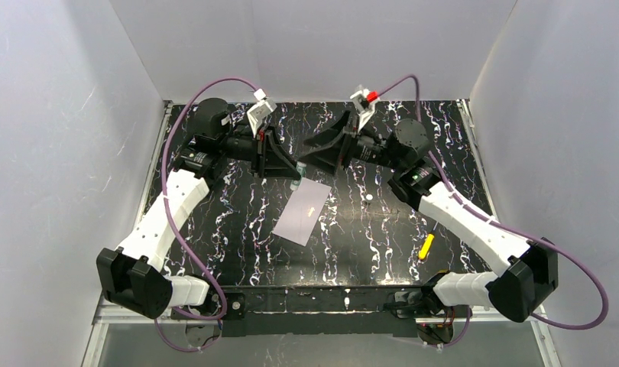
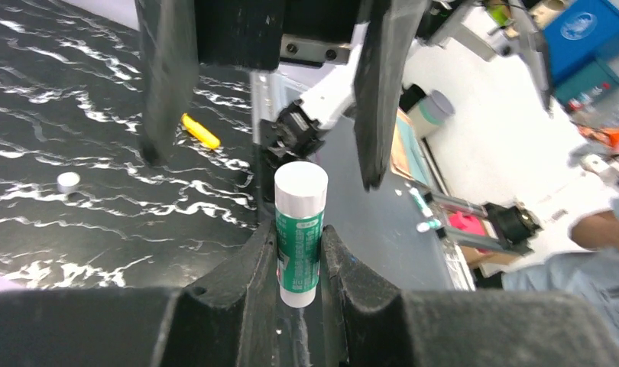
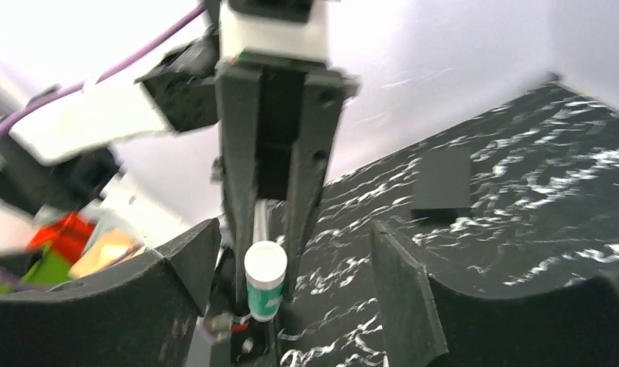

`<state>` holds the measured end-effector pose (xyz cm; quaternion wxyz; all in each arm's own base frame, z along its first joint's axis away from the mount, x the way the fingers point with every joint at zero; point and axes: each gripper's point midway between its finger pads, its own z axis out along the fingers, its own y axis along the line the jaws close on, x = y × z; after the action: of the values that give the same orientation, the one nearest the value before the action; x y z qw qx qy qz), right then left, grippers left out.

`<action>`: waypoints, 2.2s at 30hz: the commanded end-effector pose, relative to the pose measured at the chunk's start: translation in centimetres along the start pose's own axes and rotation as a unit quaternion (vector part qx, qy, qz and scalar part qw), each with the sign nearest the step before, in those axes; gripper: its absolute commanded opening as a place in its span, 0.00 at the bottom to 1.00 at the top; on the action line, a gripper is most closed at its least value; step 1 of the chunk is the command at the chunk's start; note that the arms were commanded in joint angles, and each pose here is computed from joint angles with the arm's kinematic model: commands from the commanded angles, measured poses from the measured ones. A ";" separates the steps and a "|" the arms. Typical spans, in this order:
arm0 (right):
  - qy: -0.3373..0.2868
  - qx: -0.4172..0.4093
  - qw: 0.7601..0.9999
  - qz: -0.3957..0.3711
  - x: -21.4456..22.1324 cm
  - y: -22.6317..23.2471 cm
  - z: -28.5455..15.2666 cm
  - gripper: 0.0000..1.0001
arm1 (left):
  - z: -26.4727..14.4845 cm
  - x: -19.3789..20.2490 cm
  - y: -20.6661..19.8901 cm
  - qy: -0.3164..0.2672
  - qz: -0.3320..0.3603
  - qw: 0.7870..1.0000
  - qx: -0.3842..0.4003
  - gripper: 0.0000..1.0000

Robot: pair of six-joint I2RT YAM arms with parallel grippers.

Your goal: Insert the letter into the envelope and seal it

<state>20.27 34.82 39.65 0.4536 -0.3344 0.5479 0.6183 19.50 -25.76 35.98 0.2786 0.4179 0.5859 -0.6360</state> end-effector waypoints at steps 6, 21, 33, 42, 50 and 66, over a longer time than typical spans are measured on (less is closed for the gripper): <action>-0.153 0.194 0.962 0.114 -4.3 -5.6 -0.9 0.84 | -0.7 -2.5 3.4 -0.071 0.021 0.988 -0.135 0.00; -0.091 0.364 0.924 0.078 -1.1 -9.0 0.9 0.44 | -1.5 -2.0 5.0 -0.057 0.020 0.979 -0.193 0.00; -0.054 0.221 0.972 0.068 -1.5 -4.2 3.5 0.01 | -1.0 -3.4 3.9 -0.080 0.000 0.984 -0.162 0.00; -0.074 -0.033 0.995 -0.060 -3.9 6.3 1.2 0.01 | -0.7 -0.8 -3.0 -0.021 0.051 0.998 -0.015 0.00; -0.028 -0.179 0.976 -0.123 -2.8 11.3 0.3 0.01 | -0.8 -0.5 -4.7 0.000 0.070 0.997 0.038 0.00; -0.144 0.299 0.943 0.036 -4.6 -6.0 -1.1 0.89 | -2.7 -3.4 7.4 -0.144 -0.039 0.951 -0.272 0.00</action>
<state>24.39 35.59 41.72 0.5520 -0.1845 0.6174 0.5292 23.09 -25.85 36.11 0.3759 0.3333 0.6426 -0.5785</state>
